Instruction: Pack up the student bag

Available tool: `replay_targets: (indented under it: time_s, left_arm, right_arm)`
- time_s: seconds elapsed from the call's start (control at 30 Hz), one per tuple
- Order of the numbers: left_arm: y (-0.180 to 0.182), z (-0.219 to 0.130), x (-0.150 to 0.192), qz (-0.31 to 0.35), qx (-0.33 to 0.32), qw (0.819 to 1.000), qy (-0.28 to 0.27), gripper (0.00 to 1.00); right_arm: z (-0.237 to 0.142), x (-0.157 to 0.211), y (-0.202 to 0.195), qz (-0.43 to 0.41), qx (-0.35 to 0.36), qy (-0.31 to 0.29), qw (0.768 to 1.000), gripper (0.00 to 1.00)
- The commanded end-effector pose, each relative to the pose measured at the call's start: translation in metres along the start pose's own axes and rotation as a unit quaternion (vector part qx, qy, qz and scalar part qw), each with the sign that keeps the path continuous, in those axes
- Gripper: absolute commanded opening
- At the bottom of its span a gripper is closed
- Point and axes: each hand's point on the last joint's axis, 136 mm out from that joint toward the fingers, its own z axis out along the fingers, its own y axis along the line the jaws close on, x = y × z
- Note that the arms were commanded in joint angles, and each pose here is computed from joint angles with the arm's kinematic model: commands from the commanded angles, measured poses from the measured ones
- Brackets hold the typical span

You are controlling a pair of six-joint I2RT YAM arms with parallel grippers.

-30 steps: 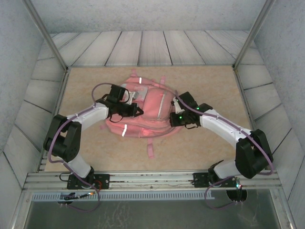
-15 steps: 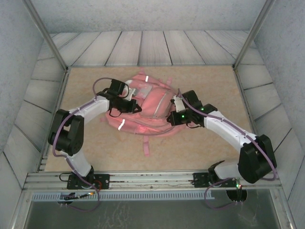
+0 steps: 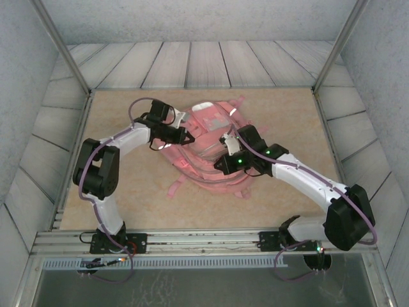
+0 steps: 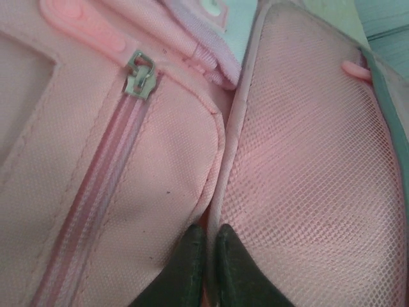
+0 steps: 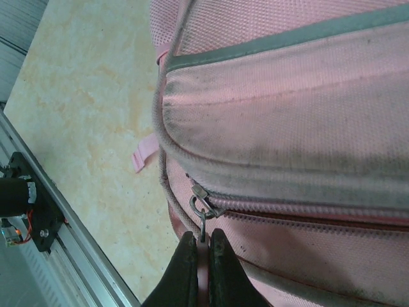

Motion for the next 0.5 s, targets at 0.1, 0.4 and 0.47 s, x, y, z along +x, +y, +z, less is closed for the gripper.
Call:
replay_targets:
  time_s: [0.1,0.4,0.47]
  left_arm:
    - [0.006,-0.041,-0.017,0.063,-0.062,0.994,-0.069,0.47]
    - [-0.047,-0.083,0.016,0.204,-0.095,0.973,-0.054,0.47]
    - [-0.060,-0.080,0.030,0.280,-0.117,0.952,-0.036,0.49]
  right_arm:
    - [0.007,-0.005,0.009,0.016,-0.021,0.003,1.000,0.00]
    - [0.019,-0.010,-0.001,0.040,-0.005,0.010,0.999,0.00]
    - [0.019,-0.012,0.001,0.038,-0.010,0.009,0.999,0.00]
